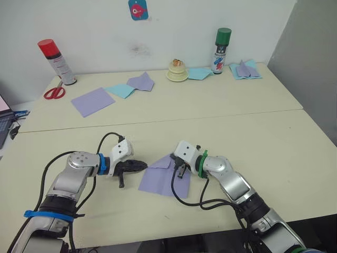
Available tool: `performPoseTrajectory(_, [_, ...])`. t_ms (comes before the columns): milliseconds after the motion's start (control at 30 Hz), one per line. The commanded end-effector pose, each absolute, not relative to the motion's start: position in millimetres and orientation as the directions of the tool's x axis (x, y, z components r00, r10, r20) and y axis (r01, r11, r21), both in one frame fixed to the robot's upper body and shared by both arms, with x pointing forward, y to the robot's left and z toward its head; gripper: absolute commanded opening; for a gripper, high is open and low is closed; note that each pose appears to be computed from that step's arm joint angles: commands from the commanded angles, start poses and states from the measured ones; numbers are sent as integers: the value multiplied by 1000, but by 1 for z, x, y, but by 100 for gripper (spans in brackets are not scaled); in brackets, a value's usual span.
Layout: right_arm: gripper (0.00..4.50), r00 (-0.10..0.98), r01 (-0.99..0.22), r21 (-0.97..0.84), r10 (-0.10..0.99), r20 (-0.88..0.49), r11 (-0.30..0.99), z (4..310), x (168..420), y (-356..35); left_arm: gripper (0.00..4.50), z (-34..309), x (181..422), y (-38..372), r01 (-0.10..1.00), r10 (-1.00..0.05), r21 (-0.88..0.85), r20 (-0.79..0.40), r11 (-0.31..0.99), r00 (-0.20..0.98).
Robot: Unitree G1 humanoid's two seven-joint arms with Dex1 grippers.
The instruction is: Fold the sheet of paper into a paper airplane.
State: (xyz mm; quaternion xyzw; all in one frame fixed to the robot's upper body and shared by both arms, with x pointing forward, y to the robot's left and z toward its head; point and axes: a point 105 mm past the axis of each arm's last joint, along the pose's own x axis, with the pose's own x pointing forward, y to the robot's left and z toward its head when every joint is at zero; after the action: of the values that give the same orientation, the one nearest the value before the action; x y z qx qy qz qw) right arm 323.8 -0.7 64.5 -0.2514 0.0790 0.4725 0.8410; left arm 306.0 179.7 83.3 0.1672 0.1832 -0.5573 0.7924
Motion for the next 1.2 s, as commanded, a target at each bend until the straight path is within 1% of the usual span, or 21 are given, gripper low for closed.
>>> performPoseTrajectory(33, [0, 547, -834, -343, 726, -417, 432, 53, 326, -6, 3, 117, 313, 166, 950, -862, 128, -399, 286, 313])
performPoseTrajectory(133, [0, 544, -836, -342, 728, -417, 429, 53, 326, -5, 3, 115, 314, 150, 957, -872, 140, -396, 253, 288])
performPoseTrajectory(300, [0, 543, -837, -343, 731, -414, 428, 55, 327, -3, 3, 93, 321, 137, 955, -852, 187, -434, 232, 292])
performPoseTrajectory(433, [0, 543, -836, -344, 731, -412, 427, 56, 327, -2, 3, 77, 330, 133, 944, -834, 209, -446, 254, 323])
performPoseTrajectory(567, [0, 545, -835, -344, 731, -412, 429, 56, 327, -2, 3, 64, 330, 137, 943, -822, 202, -464, 265, 330])
performPoseTrajectory(800, [0, 546, -835, -344, 730, -411, 431, 56, 327, -2, 3, 45, 316, 164, 935, -796, 110, -496, 338, 346])
performPoseTrajectory(1067, [0, 544, -836, -342, 732, -410, 429, 57, 327, -1, 3, 37, 291, 174, 942, -791, 57, -528, 332, 310])
performPoseTrajectory(1200, [0, 543, -836, -343, 733, -410, 429, 57, 327, 0, 3, 37, 289, 178, 941, -784, 60, -537, 333, 312])
